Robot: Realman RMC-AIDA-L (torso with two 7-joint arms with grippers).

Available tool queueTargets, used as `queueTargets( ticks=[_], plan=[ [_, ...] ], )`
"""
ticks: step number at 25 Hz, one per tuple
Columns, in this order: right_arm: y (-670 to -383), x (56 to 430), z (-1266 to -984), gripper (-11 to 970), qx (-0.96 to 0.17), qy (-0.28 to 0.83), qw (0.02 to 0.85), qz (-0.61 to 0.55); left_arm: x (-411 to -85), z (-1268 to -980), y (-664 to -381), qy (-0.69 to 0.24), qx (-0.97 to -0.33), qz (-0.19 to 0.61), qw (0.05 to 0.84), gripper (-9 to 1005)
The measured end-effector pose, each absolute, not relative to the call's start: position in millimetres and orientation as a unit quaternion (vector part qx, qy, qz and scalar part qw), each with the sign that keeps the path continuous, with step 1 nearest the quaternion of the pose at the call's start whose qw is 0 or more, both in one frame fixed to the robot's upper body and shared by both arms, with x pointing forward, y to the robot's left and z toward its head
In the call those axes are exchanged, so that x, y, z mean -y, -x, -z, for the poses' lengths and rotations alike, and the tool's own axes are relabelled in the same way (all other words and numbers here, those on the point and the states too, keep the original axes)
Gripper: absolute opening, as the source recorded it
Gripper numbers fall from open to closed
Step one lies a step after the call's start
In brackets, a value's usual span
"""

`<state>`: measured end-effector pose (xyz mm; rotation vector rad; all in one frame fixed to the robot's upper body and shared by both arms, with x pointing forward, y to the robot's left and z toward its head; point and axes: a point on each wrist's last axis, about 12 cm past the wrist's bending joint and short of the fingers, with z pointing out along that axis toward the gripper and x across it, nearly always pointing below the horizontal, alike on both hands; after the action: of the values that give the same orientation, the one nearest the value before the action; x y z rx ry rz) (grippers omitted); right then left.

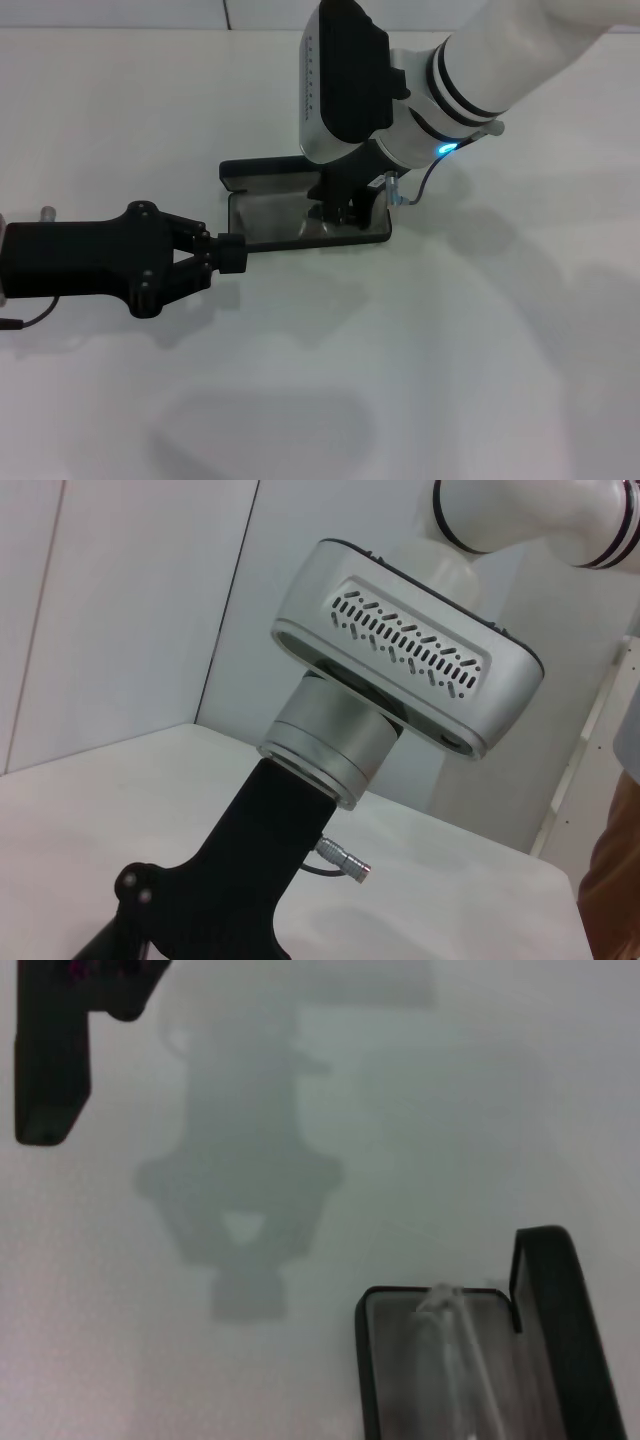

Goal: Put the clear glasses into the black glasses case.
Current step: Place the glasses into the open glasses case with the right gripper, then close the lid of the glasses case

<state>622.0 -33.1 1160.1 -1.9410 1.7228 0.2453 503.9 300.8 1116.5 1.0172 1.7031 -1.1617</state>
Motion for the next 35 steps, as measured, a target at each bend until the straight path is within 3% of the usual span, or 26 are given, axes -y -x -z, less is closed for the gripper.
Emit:
queueTargets(
  ticks=[7,14,21,28,35],
  plan=[
    [-622.9,32.9,-1160.6,161,-0.636,0.718,0.269,-0.087,-300.6,-1117.4,-504.8,-0.404,-0.676,0.461,0.41,111],
    [-613.9,30.7,-1165.8,160,-0.623,0.716,0.298,-0.103,-304.4,-1117.0,-503.3,-0.399,-0.677,0.457,0.416,112],
    [-586.3,63.7,-1159.0,158,-0.645,0.648,0.365,-0.174,-314.3,-1124.2,-509.1,-0.347,-0.657,0.434,0.51,112],
    [-547.4,134.2,-1125.3,157,-0.706,0.485,0.461,-0.234,-288.0,-1125.1,-558.5,-0.263,-0.659,0.41,0.573,112],
    [-532.0,170.9,-1100.1,156,-0.737,0.412,0.463,-0.27,-234.7,-1107.7,-605.4,-0.262,-0.724,0.375,0.516,112]
  ],
)
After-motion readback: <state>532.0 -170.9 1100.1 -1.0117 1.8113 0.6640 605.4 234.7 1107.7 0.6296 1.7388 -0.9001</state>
